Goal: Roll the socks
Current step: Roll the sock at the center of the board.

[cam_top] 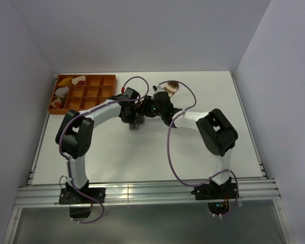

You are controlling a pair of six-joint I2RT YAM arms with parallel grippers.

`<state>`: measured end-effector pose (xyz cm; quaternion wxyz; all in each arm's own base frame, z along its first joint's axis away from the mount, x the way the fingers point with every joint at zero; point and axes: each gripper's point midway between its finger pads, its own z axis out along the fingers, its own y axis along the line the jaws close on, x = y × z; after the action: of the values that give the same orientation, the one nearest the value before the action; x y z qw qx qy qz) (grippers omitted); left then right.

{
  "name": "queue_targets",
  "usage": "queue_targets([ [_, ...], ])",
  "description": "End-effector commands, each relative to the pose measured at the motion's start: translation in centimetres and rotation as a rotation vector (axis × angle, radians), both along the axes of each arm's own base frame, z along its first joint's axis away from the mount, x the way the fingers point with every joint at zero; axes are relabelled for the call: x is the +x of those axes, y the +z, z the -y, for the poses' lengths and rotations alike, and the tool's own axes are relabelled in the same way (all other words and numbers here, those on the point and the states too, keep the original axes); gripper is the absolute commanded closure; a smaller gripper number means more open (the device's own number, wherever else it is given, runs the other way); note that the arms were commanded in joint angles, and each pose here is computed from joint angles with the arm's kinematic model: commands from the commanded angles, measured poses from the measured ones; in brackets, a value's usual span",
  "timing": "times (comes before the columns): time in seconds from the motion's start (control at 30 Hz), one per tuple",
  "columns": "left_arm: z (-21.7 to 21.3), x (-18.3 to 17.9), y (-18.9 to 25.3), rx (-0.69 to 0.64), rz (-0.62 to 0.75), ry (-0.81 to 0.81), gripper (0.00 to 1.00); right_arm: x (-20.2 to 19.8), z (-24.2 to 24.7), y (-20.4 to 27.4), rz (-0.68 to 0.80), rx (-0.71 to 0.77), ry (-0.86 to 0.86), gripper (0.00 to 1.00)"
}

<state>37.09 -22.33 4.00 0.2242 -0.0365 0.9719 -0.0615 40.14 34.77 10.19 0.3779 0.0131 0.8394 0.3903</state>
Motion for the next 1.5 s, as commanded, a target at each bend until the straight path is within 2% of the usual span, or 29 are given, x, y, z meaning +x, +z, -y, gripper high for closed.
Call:
queue_targets([
  [0.0, 0.2, -1.5, -1.8, -0.021, -0.061, -0.027, 1.00, 0.6, -0.4, -1.4, -0.040, -0.036, 0.025, 0.54],
  [0.47, 0.2, -1.5, -1.8, -0.074, -0.063, -0.021, 1.00, 0.2, -2.8, -2.5, -0.062, -0.010, 0.153, 0.54],
  [0.93, 0.7, -1.5, -1.7, -0.097, -0.061, -0.043, 1.00, 1.1, -3.5, -3.9, -0.093, -0.045, 0.143, 0.53],
  [1.03, 0.7, -1.3, -1.5, -0.100, -0.054, -0.045, 1.00, 1.0, -3.4, -5.1, -0.121, -0.066, 0.140, 0.61],
  [1.07, 0.8, -1.2, -1.4, -0.102, -0.047, -0.048, 1.00, 0.8, -3.3, -5.7, -0.136, -0.073, 0.140, 0.73],
  [1.13, 0.8, -1.2, -1.3, -0.103, -0.041, -0.052, 1.00, 0.6, -3.1, -6.2, -0.145, -0.075, 0.135, 0.83],
  [1.17, 0.8, -1.1, -1.0, -0.108, -0.032, -0.053, 1.00, 0.3, -2.8, -6.8, -0.159, -0.078, 0.131, 0.94],
  [1.2, 0.9, -1.0, -0.9, -0.111, -0.026, -0.053, 0.99, 0.2, -2.8, -6.9, -0.162, -0.076, 0.130, 0.99],
  [1.27, 0.9, -0.9, -0.4, -0.120, -0.013, -0.049, 0.96, 0.0, -2.2, -7.2, -0.166, -0.070, 0.119, 1.00],
  [1.33, 1.4, -1.1, 0.2, -0.155, -0.008, -0.059, 0.86, 0.1, -1.6, -7.4, -0.170, -0.069, 0.111, 1.00],
  [1.37, 1.3, -1.2, 0.6, -0.170, 0.001, -0.057, 0.73, 0.1, -1.4, -7.6, -0.172, -0.074, 0.111, 1.00],
  [1.47, 1.5, -1.4, 2.3, -0.239, 0.035, -0.046, 0.54, 0.2, -1.1, -7.8, -0.174, -0.085, 0.114, 1.00],
])
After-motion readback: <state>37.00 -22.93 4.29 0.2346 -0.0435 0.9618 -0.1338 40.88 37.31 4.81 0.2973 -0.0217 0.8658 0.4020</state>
